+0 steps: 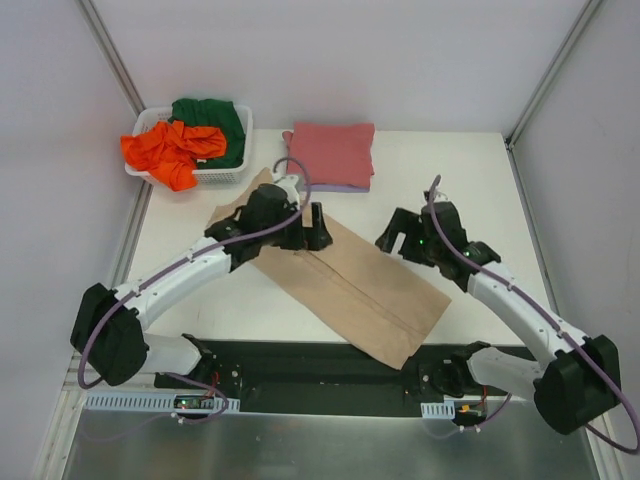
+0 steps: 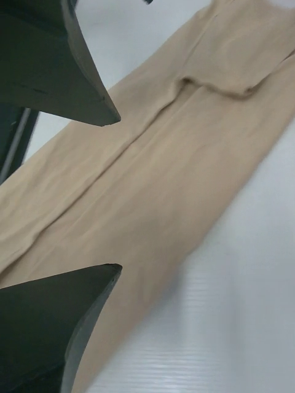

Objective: Fold and stack the t-shirts
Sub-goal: Rotate the tshirt 30 degrees, then grab the bottom of the folded rectangular tshirt with both arms, then fold the folded rectangular tshirt in 1/3 of the way

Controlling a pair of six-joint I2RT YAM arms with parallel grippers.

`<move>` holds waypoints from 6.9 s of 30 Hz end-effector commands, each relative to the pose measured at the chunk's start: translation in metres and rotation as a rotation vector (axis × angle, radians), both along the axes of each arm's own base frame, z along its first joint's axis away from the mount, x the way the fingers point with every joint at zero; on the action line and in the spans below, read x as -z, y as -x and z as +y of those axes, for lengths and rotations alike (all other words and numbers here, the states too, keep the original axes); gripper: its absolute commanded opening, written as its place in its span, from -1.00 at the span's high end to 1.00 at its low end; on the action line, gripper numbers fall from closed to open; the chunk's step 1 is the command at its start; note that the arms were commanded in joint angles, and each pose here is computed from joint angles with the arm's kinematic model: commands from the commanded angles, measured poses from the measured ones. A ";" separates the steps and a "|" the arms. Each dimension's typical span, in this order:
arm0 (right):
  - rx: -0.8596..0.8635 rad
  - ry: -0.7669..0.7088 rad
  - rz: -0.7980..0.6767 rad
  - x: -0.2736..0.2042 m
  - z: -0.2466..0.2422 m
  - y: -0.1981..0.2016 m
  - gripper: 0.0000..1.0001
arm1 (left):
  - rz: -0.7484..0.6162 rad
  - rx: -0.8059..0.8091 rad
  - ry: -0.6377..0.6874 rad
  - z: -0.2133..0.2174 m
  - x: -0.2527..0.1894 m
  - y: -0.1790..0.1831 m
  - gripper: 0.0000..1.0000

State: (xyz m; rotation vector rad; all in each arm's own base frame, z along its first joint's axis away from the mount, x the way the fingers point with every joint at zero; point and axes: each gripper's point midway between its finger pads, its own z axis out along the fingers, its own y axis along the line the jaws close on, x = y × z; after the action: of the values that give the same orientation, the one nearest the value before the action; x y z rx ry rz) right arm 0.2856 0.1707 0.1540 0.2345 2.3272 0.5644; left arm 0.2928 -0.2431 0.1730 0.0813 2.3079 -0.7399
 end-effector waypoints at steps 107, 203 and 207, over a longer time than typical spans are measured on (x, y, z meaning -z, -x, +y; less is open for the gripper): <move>0.264 0.036 0.369 0.088 -0.131 0.085 0.99 | -0.035 0.862 -0.066 -0.265 0.046 0.237 1.00; -0.154 -0.059 0.150 0.035 0.045 -0.009 -0.93 | 0.196 0.107 -0.318 -0.027 0.112 0.083 -0.98; -0.119 -0.046 0.158 0.042 0.031 -0.006 -0.93 | 0.208 0.020 -0.381 0.000 0.125 0.075 -0.98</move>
State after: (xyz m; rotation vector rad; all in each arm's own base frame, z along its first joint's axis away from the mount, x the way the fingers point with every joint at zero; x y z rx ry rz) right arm 0.2904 0.2082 0.1056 0.1407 2.5370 0.6527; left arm 0.2089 -0.2767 0.0621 0.3005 2.6091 -0.4916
